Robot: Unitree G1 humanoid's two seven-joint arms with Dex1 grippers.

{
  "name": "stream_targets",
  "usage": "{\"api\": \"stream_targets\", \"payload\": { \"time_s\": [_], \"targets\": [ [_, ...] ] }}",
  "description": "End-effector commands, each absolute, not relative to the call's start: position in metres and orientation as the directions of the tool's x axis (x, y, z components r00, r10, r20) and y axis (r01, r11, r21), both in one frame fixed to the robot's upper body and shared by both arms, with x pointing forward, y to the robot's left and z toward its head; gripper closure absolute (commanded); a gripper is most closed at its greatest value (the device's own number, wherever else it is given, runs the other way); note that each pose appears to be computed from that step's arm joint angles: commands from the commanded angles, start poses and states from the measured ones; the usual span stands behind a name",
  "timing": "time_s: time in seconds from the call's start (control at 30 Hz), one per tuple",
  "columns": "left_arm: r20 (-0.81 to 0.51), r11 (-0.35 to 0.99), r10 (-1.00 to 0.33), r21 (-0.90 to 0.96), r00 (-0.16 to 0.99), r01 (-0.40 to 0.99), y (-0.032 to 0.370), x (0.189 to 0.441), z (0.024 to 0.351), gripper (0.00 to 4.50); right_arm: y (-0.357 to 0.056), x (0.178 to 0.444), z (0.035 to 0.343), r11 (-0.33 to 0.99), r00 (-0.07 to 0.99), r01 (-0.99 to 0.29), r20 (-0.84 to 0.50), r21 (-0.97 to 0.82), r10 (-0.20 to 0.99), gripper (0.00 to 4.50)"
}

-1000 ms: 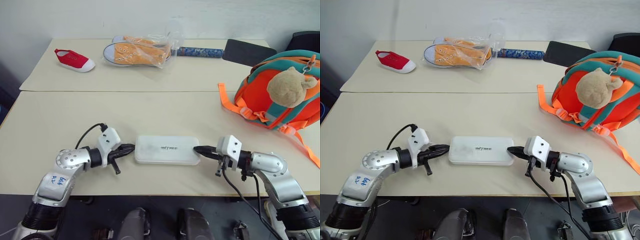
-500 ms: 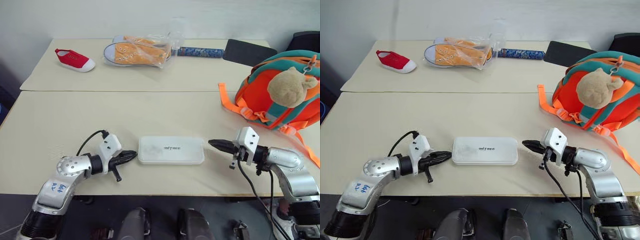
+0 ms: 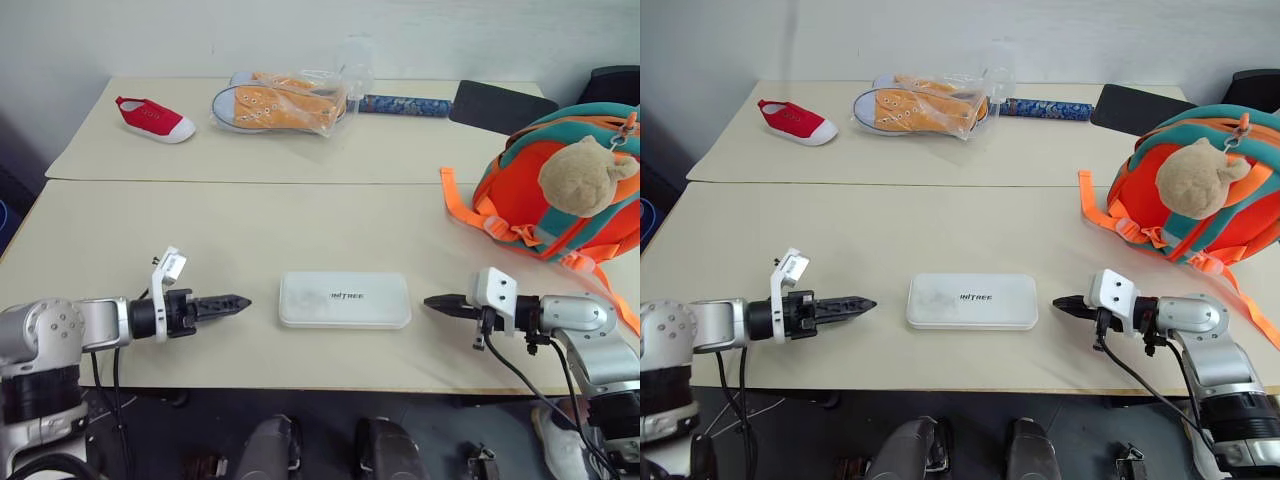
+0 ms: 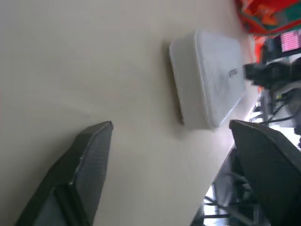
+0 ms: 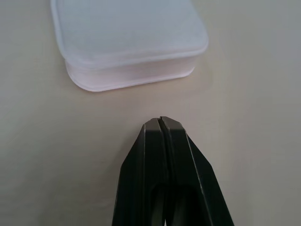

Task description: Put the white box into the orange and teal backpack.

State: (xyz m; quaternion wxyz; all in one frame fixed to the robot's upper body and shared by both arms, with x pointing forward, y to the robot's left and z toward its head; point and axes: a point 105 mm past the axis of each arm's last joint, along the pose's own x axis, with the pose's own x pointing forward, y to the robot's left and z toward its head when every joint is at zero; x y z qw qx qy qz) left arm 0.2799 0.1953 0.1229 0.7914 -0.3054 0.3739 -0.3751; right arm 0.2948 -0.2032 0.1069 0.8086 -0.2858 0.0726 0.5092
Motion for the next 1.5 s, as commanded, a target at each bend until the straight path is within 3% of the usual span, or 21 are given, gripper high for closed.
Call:
{"api": "stream_targets", "payload": {
  "time_s": [0.03,0.43,0.67,0.77,0.87,1.03,1.13,1.2,1.33,1.5],
  "targets": [
    [-0.384,0.516,-0.83,-0.804,0.403,0.296,0.183,0.287,0.109,0.02,-0.199,0.296,0.113,0.291,0.458,-0.864,-0.402,-0.41,0.793,4.5],
    [-0.352,0.381,-0.924,-0.872,0.147,0.309,0.107,0.296,0.108,0.02,-0.166,0.295,0.111,0.242,0.393,-0.881,-0.343,-0.407,0.853,4.5],
    [-0.276,0.299,-0.954,-0.899,0.114,0.32,0.085,0.298,0.12,0.02,-0.158,0.296,0.11,0.247,0.394,-0.875,-0.317,-0.416,0.863,4.5],
    [-0.253,0.273,-0.962,-0.901,0.102,0.337,0.081,0.295,0.124,0.64,-0.159,0.294,0.108,0.246,0.392,-0.877,-0.317,-0.414,0.864,4.5],
    [-0.235,0.255,-0.967,-0.897,0.099,0.362,0.083,0.29,0.129,1.54,-0.165,0.291,0.102,0.267,0.408,-0.876,-0.321,-0.401,0.855,4.5],
    [-0.128,0.197,-0.976,-0.866,0.179,0.459,0.091,0.29,0.15,3.07,-0.196,0.283,0.103,0.417,0.507,-0.847,-0.263,-0.33,0.821,4.5],
    [-0.044,0.198,-0.966,-0.765,0.256,0.613,0.094,0.288,0.167,3.22,-0.22,0.267,0.109,0.506,0.559,-0.822,-0.206,-0.26,0.803,3.94],
    [-0.009,0.18,-0.969,-0.711,0.247,0.68,0.095,0.28,0.173,3.22,-0.237,0.258,0.112,0.577,0.62,-0.781,-0.186,-0.238,0.762,3.27],
    [0.061,0.137,-0.982,-0.434,0.181,0.89,0.097,0.262,0.183,3.22,-0.283,0.248,0.12,0.781,0.807,-0.589,-0.103,-0.208,0.581,1.95],
    [0.095,0.133,-0.982,-0.266,0.163,0.955,0.096,0.266,0.181,3.22,-0.326,0.242,0.127,0.91,0.933,-0.356,-0.02,-0.215,0.36,0.24]
  ]
}}
